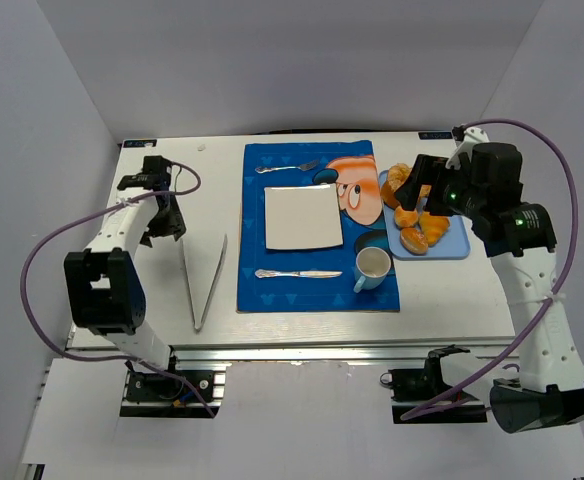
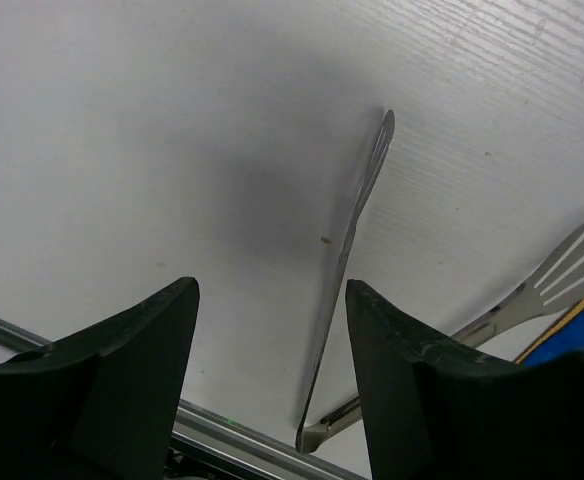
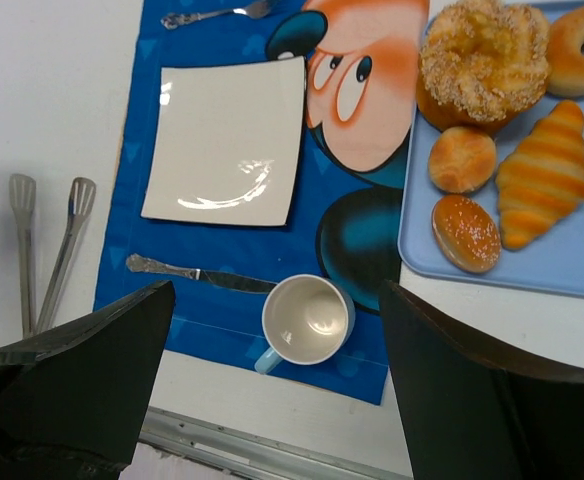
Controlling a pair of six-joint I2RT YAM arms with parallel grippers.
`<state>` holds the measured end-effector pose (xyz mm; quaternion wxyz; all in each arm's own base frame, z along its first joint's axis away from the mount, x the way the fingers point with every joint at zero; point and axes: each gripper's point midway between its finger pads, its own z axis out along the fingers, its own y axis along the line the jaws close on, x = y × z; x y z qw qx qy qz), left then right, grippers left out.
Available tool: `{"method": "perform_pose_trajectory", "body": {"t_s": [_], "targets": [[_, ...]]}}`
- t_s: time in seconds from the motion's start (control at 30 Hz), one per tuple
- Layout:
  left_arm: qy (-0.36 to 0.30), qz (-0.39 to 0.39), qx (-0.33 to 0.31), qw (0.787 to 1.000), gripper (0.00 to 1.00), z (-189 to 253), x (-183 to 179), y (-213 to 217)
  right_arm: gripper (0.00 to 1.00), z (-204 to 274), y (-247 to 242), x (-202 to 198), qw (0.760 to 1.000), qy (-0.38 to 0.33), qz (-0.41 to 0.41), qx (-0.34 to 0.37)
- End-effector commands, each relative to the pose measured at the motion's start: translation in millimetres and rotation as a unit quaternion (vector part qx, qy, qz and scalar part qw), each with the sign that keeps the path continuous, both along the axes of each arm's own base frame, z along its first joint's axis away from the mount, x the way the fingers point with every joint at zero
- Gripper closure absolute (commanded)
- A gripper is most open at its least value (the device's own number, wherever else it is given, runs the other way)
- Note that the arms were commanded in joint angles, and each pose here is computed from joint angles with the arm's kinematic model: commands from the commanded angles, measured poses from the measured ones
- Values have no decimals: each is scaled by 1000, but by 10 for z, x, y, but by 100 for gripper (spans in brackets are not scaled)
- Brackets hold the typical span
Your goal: Place the bread
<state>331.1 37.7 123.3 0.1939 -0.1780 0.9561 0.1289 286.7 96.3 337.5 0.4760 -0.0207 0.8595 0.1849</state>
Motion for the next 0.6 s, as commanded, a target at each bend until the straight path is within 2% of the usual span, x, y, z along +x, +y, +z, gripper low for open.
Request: {"method": "perform_pose_trajectory", "body": {"t_s": [0.0,0.1,0.33,0.57], "targets": [[-25,-35,-36,998,29,36,243,-93,11,-29,25,-7,1000,2,7,1],[-14,-40,-48,998,32,-49,376,-30,11,-120,57,2,1000,14,12,6],[-10,-54,-59,997,32,-152,653,-60,11,-216,52,36,1000,22,7,5],[21,-62,-74,995,33,-442,714,-105,11,-242,37,74,1000,23,4,-1]]}}
